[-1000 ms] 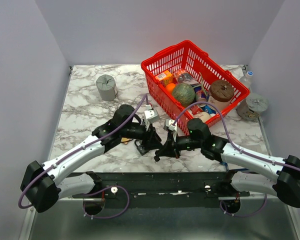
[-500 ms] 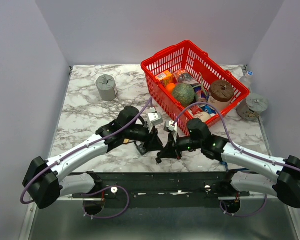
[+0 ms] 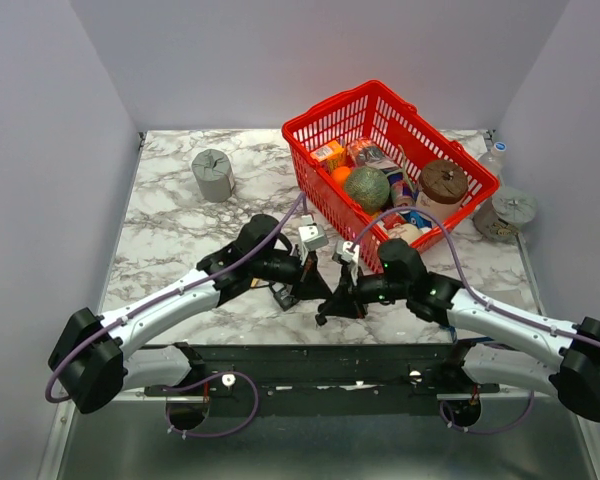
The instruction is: Unlock with the key
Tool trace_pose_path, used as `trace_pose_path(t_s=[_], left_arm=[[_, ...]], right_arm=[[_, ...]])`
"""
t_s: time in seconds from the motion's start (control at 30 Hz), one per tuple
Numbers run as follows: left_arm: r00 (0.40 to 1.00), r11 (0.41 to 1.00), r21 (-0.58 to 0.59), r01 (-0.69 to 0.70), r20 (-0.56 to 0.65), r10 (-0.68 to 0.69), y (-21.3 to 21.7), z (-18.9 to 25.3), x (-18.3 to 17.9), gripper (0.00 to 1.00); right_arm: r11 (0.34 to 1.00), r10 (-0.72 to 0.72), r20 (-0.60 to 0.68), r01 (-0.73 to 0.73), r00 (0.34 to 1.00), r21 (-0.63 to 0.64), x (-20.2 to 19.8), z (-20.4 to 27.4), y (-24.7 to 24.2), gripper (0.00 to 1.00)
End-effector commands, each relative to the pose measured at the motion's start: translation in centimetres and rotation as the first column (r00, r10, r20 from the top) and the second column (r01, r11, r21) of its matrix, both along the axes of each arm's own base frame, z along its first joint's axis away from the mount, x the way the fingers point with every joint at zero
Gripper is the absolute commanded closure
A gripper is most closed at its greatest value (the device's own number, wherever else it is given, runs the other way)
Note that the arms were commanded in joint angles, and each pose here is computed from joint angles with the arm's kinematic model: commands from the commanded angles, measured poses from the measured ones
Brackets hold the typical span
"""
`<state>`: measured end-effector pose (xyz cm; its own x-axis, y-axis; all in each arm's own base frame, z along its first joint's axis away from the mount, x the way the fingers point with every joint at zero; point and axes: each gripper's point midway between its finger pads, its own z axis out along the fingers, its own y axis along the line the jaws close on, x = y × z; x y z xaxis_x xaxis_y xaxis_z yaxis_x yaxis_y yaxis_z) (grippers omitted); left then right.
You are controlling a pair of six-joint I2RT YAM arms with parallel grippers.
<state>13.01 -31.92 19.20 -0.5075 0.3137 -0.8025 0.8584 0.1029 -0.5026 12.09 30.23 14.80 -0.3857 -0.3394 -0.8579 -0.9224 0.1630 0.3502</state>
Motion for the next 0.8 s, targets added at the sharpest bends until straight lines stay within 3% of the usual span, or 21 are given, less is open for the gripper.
trace_pose_path(t_s=[0.0,0.03,0.07,0.2,0.43,0.6,0.77], left_arm=[[0.996,0.994,-0.090,-0.068,0.052,0.073,-0.7,1.8,0.9,1.00],[0.994,0.992,-0.093,-0.091,0.057,0.096,-0.5,1.8,1.1,1.00],[0.986,0.983,-0.111,-0.143,0.067,0.151,-0.1,2.5,2.0,1.00],[0.947,0.941,-0.176,-0.288,0.091,0.307,1.9,4.4,5.0,1.00],[0.954,0.919,-0.281,-0.275,0.035,0.297,3.4,6.4,5.8,1.00],[0.976,0.932,-0.294,-0.212,-0.009,0.219,3.0,6.5,5.3,1.00],[0.981,0.937,-0.295,-0.187,-0.018,0.191,2.9,6.5,5.2,1.00]], right_arm=[[0.988,-0.093,0.130,0.074,0.987,0.138,2.2,3.8,0.9,0.63],[0.984,-0.127,0.136,0.108,0.982,0.140,2.6,3.8,0.6,0.52],[0.981,-0.143,0.144,0.121,0.979,0.150,2.8,3.9,0.5,0.35],[0.965,-0.206,0.173,0.171,0.963,0.197,3.3,4.9,-0.2,0.12],[0.918,-0.348,0.162,0.301,0.923,0.258,4.6,5.9,-1.5,0.06],[0.897,-0.339,0.091,0.293,0.936,0.331,4.1,6.4,-0.7,0.10],[0.858,-0.413,0.056,0.367,0.909,0.360,5.0,6.5,-0.8,0.15]])
